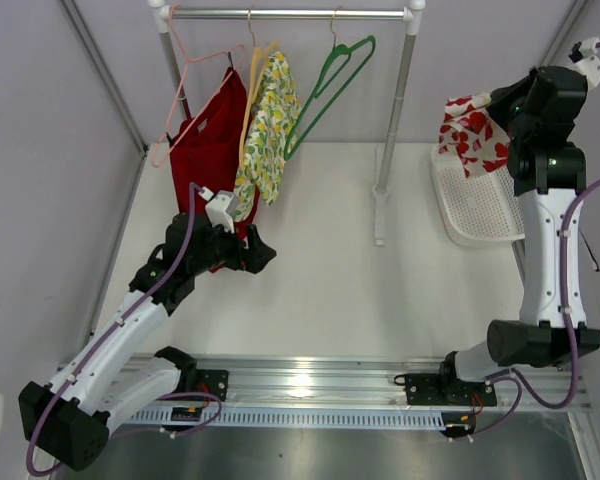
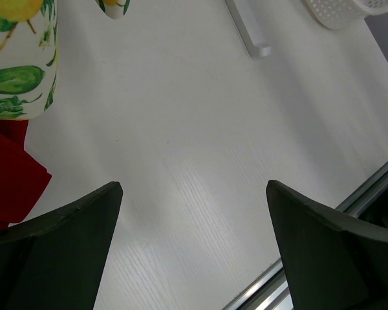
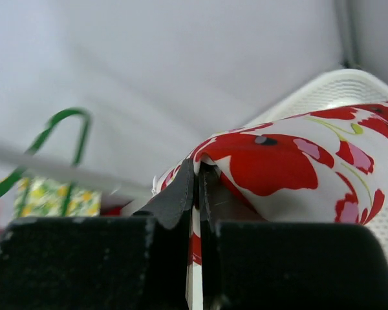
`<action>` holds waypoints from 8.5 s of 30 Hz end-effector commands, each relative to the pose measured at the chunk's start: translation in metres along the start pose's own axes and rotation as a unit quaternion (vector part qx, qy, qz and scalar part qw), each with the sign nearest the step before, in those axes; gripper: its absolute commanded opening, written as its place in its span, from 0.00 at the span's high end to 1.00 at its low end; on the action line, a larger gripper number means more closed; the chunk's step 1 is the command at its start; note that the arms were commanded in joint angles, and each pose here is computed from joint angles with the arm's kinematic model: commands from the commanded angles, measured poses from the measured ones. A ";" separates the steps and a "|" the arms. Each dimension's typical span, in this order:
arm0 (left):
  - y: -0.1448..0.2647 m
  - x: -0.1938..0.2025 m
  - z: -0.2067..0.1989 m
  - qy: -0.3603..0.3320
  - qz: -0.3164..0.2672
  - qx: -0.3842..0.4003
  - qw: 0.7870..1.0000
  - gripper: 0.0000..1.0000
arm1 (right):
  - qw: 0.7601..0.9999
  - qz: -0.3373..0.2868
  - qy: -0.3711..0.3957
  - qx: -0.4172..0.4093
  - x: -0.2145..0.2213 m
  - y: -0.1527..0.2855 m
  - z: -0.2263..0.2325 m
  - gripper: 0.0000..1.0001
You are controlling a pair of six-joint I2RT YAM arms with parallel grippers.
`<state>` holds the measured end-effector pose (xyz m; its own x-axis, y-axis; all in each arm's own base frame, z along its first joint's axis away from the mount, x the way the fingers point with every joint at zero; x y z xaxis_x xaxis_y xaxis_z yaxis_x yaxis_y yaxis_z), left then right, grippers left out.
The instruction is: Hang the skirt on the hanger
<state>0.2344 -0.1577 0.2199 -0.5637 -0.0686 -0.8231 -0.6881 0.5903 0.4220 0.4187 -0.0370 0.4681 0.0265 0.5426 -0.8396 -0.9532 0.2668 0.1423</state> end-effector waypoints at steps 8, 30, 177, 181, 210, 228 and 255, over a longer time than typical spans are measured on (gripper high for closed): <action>0.015 -0.030 -0.022 -0.013 -0.047 0.048 0.998 0.01 | 0.991 0.099 0.030 -0.083 0.092 0.103 0.057 1.00; 0.005 0.004 -0.024 0.069 -0.017 0.059 0.996 0.01 | 0.907 0.393 0.079 -0.130 0.345 0.165 0.022 0.95; 0.047 -0.239 -0.034 0.125 -0.200 -0.042 0.971 1.00 | 0.954 0.178 -0.017 -0.240 0.065 0.050 0.079 1.00; 0.030 -0.208 -0.023 0.130 -0.159 -0.043 0.978 1.00 | 0.957 0.197 -0.022 -0.212 0.087 0.064 0.056 1.00; -0.022 -0.133 0.001 0.151 -0.082 -0.039 0.984 1.00 | 0.943 0.295 -0.035 -0.146 0.197 0.056 -0.003 1.00; -0.006 -0.127 -0.008 0.146 -0.075 0.010 0.986 1.00 | 0.935 0.321 -0.049 -0.145 0.213 0.088 -0.006 1.00; 0.013 0.120 0.006 0.242 0.127 -0.057 0.960 0.76 | 0.904 0.424 -0.060 0.013 0.347 0.205 -0.145 0.51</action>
<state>0.1607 -0.1524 0.1167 -0.8535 -0.3262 -0.4064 -0.5211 0.5356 0.6645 0.1866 0.0948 0.1218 -0.7127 0.6242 -0.3200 -0.5965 -0.2992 0.7448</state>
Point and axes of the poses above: each gripper's point midway between its finger pads, its own y axis back along the fingers, its own z axis along the line the jaws close on, x = y × z, the point moved 3 cm from there along y, back along the fingers, and after that the axes turned 1 degree about y, right-handed, at the moved point
